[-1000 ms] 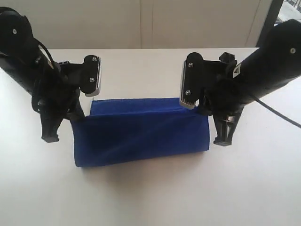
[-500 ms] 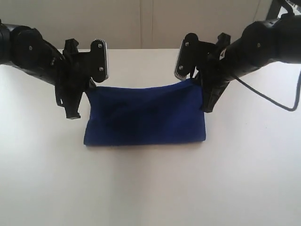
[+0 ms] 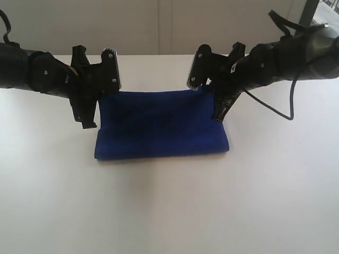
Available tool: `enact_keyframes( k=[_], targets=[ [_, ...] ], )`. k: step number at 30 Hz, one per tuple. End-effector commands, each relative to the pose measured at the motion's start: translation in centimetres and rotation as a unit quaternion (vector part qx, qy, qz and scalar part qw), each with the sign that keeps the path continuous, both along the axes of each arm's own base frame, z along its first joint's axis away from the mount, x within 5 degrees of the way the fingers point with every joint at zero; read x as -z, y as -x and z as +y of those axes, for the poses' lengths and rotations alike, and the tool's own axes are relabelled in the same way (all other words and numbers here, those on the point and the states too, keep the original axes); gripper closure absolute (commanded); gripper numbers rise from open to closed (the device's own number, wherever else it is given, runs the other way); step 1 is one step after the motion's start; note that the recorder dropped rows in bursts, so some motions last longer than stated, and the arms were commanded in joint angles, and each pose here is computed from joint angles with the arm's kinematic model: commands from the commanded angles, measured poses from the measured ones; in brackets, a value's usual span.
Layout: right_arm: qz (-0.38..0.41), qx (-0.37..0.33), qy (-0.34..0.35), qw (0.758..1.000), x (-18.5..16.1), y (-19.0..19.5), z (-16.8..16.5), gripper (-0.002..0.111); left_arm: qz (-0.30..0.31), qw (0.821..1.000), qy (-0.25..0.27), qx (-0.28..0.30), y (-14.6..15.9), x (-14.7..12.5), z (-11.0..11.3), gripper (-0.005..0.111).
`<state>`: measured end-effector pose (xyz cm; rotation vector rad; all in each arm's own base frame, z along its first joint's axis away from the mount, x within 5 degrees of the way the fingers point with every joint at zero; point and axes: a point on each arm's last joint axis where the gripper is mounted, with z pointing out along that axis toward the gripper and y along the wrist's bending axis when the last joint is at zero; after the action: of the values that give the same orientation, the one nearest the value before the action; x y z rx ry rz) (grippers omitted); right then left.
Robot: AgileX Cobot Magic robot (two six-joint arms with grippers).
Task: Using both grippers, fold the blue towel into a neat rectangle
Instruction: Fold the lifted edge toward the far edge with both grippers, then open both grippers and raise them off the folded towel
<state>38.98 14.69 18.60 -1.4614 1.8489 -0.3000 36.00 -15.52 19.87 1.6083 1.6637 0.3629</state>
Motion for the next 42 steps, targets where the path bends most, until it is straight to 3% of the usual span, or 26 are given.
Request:
enact_keyframes(
  k=[1, 4, 6, 7, 8, 9, 10, 12, 16, 19, 21, 24, 27, 29, 33, 37, 42],
  targets=[
    [-0.021, 0.009, -0.01, 1.0, 0.1, -0.7, -0.3, 0.108, -0.019, 1.0, 0.009, -0.005, -0.4, -0.2, 0.0, 0.107],
    [-0.028, 0.009, -0.012, 0.999, 0.1, -0.8, -0.3, 0.102, -0.019, 1.0, 0.011, -0.006, -0.4, -0.2, 0.0, 0.107],
    [-0.028, 0.009, -0.012, 0.999, 0.1, -0.8, -0.3, 0.081, -0.019, 1.0, 0.012, -0.007, -0.4, -0.2, 0.0, 0.103],
    [-0.028, 0.009, -0.012, 0.999, 0.1, -0.8, -0.3, 0.076, -0.019, 1.0, 0.012, -0.007, -0.4, -0.2, 0.0, 0.099],
    [-0.03, 0.009, -0.013, 0.999, 0.1, -0.8, -0.3, 0.069, -0.018, 1.0, 0.015, -0.01, -0.4, -0.2, 0.0, 0.088],
    [-0.03, 0.009, -0.013, 0.999, 0.1, -0.8, -0.3, 0.066, -0.017, 1.0, 0.016, -0.011, -0.4, -0.2, 0.0, 0.083],
    [-0.032, 0.009, -0.013, 0.999, 0.0, -0.8, -0.3, 0.065, -0.016, 1.0, 0.016, -0.011, -0.4, -0.2, 0.0, 0.071],
    [-0.036, 0.009, -0.015, 0.999, 0.0, -0.9, -0.2, 0.065, -0.014, 1.0, 0.015, -0.011, -0.4, -0.2, 0.0, 0.06],
    [-0.033, 0.018, -0.025, 0.999, 0.0, -0.9, -0.2, 0.065, -0.013, 1.0, 0.016, -0.011, -0.4, -0.2, 0.0, 0.059],
    [-0.009, 0.08, -0.09, 0.993, -0.3, -0.8, -0.3, 0.066, -0.001, 0.998, 0.047, -0.037, -0.4, -0.2, 0.0, 0.059],
    [0.023, 0.136, -0.144, 0.98, -0.8, -0.6, -0.3, 0.074, 0.018, 0.99, 0.108, -0.085, -0.4, -0.5, -0.1, 0.062],
    [0.085, 0.196, -0.174, 0.961, -2.0, -0.3, -0.4, 0.093, 0.046, 0.974, 0.178, -0.133, -0.2, -1.4, -0.2, 0.081],
    [0.141, 0.232, -0.169, 0.947, -3.5, -0.3, -0.4, 0.108, 0.103, 0.951, 0.248, -0.151, -0.2, -3.3, -0.8, 0.105],
    [0.169, 0.255, -0.167, 0.937, -4.6, -0.4, -0.4, 0.108, 0.162, 0.927, 0.3, -0.156, -0.3, -4.8, -1.0, 0.107],
    [0.203, 0.307, -0.182, 0.912, -6.6, -0.7, -0.9, 0.108, 0.257, 0.854, 0.39, -0.23, -1.5, -7.3, 0.6, 0.107],
    [0.219, 0.328, -0.187, 0.899, -6.9, -0.7, -1.1, 0.108, 0.333, 0.797, 0.393, -0.316, -2.3, -6.7, 2.8, 0.107],
    [0.302, 0.348, -0.201, 0.864, -3.7, -0.8, 0.0, 0.108, 0.427, 0.756, 0.348, -0.355, -2.3, -2.7, 2.5, 0.107]
  ],
)
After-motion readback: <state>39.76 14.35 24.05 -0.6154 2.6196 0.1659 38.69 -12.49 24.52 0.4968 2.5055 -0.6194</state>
